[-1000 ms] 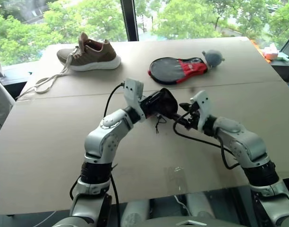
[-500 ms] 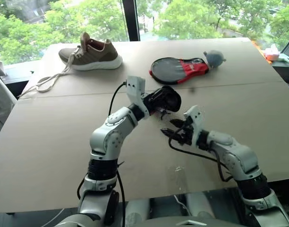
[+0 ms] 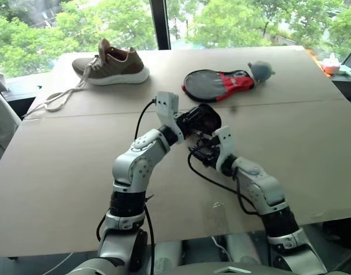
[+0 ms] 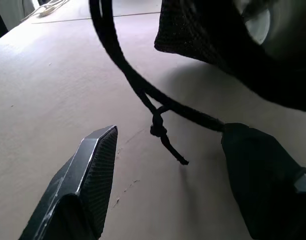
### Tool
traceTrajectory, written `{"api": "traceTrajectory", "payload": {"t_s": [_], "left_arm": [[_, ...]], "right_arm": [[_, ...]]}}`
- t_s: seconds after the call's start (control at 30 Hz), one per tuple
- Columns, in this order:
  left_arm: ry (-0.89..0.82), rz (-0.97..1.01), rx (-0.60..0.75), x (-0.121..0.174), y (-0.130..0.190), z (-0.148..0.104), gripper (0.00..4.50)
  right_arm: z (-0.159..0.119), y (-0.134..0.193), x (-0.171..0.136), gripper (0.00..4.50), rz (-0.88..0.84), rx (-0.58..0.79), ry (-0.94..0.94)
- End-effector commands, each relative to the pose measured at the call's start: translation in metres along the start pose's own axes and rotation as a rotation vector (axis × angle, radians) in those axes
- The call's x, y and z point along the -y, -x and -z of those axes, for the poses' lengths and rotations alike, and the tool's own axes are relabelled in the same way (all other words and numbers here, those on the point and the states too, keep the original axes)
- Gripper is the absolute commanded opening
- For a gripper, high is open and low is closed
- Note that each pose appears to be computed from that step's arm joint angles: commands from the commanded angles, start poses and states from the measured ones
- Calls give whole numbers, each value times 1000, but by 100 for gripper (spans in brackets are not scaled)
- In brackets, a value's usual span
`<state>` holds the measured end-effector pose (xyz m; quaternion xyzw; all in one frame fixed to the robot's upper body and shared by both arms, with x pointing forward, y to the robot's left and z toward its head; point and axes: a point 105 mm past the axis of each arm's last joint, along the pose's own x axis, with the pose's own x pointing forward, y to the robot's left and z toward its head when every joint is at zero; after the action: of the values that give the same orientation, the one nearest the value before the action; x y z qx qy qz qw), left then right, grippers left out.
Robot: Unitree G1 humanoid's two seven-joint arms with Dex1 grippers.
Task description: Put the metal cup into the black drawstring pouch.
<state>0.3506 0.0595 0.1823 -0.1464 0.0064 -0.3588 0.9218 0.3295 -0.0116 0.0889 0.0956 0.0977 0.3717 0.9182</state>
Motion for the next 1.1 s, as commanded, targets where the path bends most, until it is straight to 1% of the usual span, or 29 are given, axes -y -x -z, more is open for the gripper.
{"api": "traceTrajectory", "payload": {"t_s": [0.03,0.13,0.27,0.4,0.5,0.53,0.6,0.63,0.67,0.73,0.8,0.83,0.87,0.97,1.07,1.1], "left_arm": [[-24,32,47,9,-1,-12,0],[-26,29,48,9,-2,-12,0],[-28,22,47,8,-1,-12,0],[-19,0,40,5,-1,-10,0],[-10,9,49,6,1,-11,0],[6,48,79,11,3,-14,0],[29,167,148,25,10,-25,58],[47,197,171,28,12,-28,77],[39,189,175,28,13,-29,123],[-18,142,129,24,12,-21,217],[-40,209,116,33,22,-17,306],[-37,255,107,38,30,-15,335],[-35,283,101,41,35,-13,335],[-51,410,0,50,57,2,335],[-52,493,-116,48,75,14,335],[-61,512,-166,44,81,18,335]], "right_arm": [[-22,-4,-5,283,-23,101,4],[-15,-1,-9,183,-58,63,17],[-15,3,-9,3,-72,55,23],[-24,11,-2,3,-58,73,63],[-35,21,6,3,-49,67,180],[-40,26,9,3,-59,59,225],[-51,36,13,0,-75,43,301],[-58,42,15,0,-89,32,354],[-64,48,18,0,-103,21,417],[-83,60,27,0,-116,11,622],[-103,73,39,0,-125,-22,887],[-114,79,44,0,-128,-34,1002],[-121,82,47,0,-132,-41,1072],[-166,81,57,0,-61,16,1341],[-204,76,55,0,-3,111,1521],[-221,74,50,0,23,175,1577]]}}
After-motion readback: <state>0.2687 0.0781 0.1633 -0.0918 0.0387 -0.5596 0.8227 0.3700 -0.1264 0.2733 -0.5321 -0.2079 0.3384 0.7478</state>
